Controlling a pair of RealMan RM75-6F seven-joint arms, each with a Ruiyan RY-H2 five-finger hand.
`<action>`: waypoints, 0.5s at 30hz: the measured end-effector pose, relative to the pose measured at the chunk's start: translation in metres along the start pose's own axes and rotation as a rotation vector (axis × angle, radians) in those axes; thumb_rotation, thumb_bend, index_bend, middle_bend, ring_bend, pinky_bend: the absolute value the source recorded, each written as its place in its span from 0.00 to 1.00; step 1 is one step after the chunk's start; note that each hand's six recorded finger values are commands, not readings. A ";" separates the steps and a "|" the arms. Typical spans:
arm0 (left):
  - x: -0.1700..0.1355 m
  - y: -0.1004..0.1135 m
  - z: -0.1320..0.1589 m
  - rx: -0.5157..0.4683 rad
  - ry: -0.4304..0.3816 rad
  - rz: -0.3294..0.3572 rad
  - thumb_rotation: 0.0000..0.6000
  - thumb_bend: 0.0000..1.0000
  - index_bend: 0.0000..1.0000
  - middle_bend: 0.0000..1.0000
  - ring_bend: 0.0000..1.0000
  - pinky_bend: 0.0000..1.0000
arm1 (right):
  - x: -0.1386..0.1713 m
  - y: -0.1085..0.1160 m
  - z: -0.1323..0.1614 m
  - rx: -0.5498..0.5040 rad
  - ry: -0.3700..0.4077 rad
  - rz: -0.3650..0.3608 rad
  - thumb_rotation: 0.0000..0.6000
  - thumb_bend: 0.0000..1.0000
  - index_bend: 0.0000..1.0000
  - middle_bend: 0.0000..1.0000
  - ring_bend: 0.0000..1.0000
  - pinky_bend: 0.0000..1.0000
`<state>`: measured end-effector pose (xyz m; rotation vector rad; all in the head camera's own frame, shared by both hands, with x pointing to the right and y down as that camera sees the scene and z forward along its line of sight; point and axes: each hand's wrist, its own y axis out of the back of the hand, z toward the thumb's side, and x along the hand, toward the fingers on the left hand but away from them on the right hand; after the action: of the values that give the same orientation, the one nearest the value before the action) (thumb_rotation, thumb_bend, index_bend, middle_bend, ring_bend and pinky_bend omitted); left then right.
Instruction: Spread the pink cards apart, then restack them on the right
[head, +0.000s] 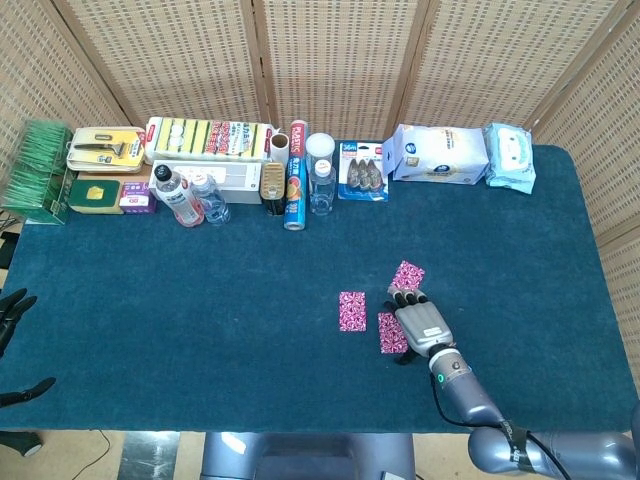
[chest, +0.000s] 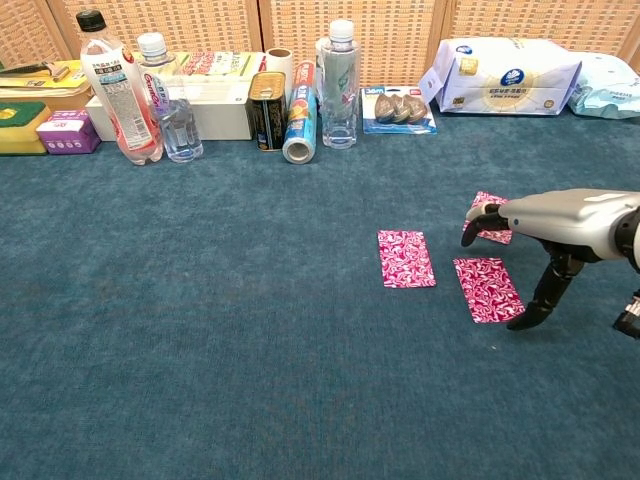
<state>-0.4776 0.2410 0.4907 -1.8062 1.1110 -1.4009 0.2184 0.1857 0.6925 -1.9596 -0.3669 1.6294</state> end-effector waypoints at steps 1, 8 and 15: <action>0.000 0.000 0.000 0.000 0.000 0.000 1.00 0.07 0.00 0.00 0.00 0.01 | 0.000 0.000 0.000 0.001 -0.004 0.003 0.84 0.03 0.14 0.00 0.00 0.00; 0.001 0.000 -0.001 -0.001 0.002 0.000 1.00 0.07 0.00 0.00 0.00 0.01 | -0.002 0.000 -0.003 0.011 -0.022 0.003 0.83 0.03 0.14 0.00 0.00 0.00; 0.001 0.000 0.000 0.000 0.001 -0.003 1.00 0.07 0.00 0.00 0.00 0.01 | -0.001 -0.003 -0.005 0.013 -0.023 0.003 0.83 0.03 0.14 0.00 0.00 0.00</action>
<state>-0.4776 0.2403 0.4913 -1.8078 1.1090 -1.4042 0.2234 0.1865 0.6955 -1.9341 -0.3620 1.6538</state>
